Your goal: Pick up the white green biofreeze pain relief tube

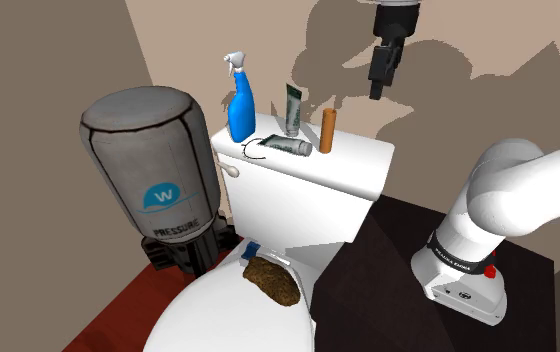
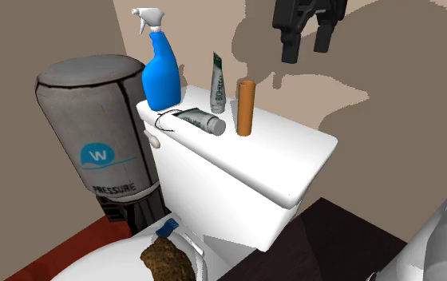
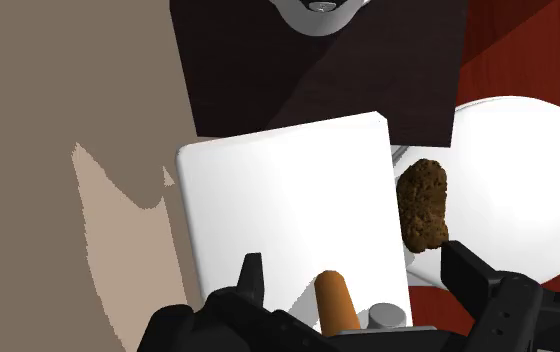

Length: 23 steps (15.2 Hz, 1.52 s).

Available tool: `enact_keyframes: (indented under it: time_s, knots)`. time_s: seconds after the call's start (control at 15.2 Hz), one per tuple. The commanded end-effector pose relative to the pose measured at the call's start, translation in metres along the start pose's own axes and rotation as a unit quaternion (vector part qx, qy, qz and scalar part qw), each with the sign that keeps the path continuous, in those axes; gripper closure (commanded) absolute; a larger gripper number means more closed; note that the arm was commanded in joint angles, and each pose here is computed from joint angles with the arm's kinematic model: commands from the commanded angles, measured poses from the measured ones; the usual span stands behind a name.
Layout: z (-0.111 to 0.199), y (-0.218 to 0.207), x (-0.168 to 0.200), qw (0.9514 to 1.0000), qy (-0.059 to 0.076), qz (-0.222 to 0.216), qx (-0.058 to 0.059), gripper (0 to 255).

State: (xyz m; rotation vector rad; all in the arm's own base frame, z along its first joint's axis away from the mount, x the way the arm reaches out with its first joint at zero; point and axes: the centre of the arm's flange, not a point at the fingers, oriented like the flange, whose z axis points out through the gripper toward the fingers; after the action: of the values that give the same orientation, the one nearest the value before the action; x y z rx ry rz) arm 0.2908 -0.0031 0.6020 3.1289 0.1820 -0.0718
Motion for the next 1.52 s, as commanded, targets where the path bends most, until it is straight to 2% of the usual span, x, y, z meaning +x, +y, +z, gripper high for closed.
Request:
enact_keyframes:
  time_s: [0.0,0.59,1.25,1.45]
  knots:
    - [0.000,0.000,0.000,1.0000,0.000,0.000,0.000,0]
    - [0.053,-0.036,0.114,0.9986,-0.042,0.031,-0.007,0]
    - [0.124,-0.066,0.237,0.9938,-0.089,0.065,-0.015,0]
    - [0.138,-0.068,0.244,0.9934,-0.092,0.067,-0.015,0]
